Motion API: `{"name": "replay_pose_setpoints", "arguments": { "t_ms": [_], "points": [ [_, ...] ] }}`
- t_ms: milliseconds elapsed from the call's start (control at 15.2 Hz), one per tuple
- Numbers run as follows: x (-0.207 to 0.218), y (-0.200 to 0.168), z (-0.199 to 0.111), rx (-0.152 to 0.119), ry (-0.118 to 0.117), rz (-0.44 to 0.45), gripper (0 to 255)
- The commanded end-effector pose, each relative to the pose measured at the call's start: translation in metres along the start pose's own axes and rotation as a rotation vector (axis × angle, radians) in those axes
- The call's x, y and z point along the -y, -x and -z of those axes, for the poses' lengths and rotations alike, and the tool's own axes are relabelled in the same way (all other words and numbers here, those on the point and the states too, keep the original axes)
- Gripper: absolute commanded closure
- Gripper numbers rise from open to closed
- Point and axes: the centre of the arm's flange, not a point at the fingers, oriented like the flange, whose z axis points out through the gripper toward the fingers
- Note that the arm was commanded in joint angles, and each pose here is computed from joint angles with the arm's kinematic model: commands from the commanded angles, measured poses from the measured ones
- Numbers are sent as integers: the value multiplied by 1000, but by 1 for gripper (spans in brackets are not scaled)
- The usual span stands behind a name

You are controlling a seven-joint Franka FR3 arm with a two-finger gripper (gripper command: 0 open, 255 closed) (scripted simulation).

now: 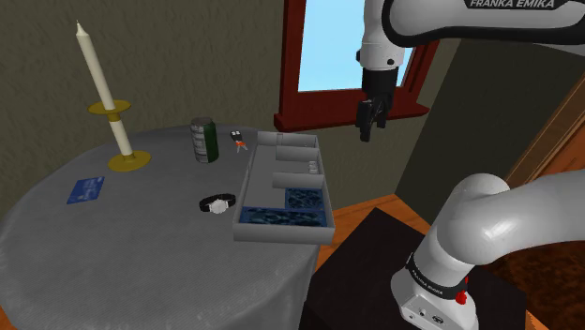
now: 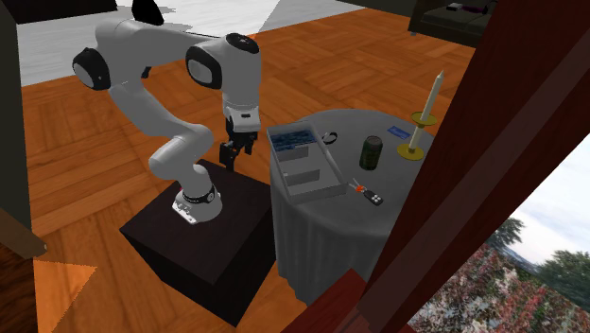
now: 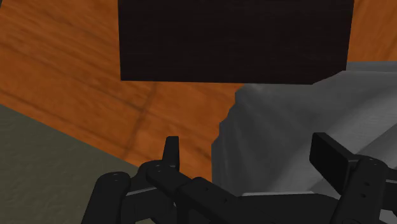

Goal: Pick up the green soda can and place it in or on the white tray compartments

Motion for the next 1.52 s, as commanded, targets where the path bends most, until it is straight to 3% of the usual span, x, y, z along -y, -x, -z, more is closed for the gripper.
{"name": "replay_pose_setpoints", "arguments": {
  "t_ms": [0, 1452],
  "points": [
    [0, 0, 0, 0, 0, 0, 0],
    [186, -207, 49, -52, -19, 5, 0]
  ]
}}
